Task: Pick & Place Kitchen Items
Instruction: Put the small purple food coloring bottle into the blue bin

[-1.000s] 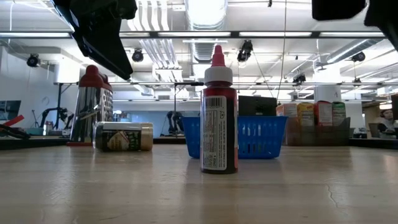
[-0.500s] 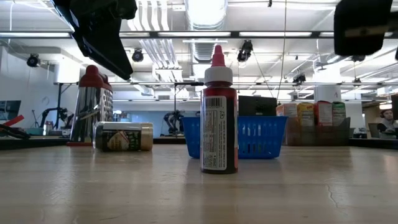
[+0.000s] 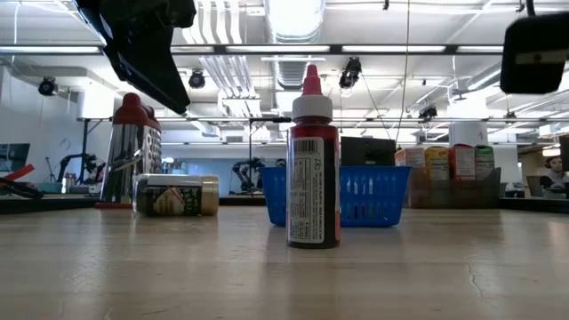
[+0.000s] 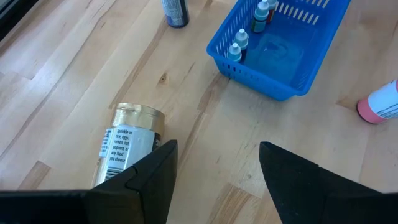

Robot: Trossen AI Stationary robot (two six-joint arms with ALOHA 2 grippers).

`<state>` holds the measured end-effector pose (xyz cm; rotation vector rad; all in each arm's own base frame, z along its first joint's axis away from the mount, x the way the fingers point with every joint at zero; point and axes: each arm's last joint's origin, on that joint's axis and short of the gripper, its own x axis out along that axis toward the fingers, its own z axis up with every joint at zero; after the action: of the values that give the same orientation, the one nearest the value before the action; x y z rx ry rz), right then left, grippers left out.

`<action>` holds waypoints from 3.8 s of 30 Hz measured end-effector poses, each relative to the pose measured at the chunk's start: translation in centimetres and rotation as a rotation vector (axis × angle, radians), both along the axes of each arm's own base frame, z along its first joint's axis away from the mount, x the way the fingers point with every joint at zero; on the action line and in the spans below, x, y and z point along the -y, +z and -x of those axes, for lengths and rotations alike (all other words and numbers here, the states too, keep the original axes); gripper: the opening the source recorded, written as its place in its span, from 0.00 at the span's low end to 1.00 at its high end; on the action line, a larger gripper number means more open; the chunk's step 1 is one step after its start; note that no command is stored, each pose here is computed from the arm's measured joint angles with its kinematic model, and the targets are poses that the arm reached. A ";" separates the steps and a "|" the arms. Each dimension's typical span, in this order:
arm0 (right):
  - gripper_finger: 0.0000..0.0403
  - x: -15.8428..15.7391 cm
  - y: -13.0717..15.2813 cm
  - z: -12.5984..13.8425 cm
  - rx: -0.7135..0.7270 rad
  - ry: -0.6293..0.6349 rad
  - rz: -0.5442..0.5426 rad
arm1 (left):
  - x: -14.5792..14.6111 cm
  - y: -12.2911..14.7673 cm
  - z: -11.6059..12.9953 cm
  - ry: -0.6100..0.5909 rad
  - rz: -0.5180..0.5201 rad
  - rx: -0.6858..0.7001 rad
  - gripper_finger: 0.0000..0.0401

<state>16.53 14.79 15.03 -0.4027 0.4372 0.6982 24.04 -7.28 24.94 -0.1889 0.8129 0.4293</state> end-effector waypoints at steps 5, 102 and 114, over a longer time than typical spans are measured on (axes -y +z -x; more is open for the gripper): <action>0.24 0.6 -1.1 0.6 0.005 -0.007 -0.023 | 0.0 0.0 0.0 0.000 0.000 0.000 0.58; 0.42 0.2 -9.1 -8.4 -0.115 0.226 -0.172 | 0.0 0.0 -0.1 0.000 0.002 0.007 0.58; 0.31 -0.5 -10.3 -9.2 -0.134 0.294 -0.287 | 0.0 0.0 -0.1 0.000 0.002 0.007 0.58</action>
<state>25.69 15.30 4.75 -0.1489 0.4003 1.0632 24.10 -7.29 24.98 -0.1926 0.8064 0.4278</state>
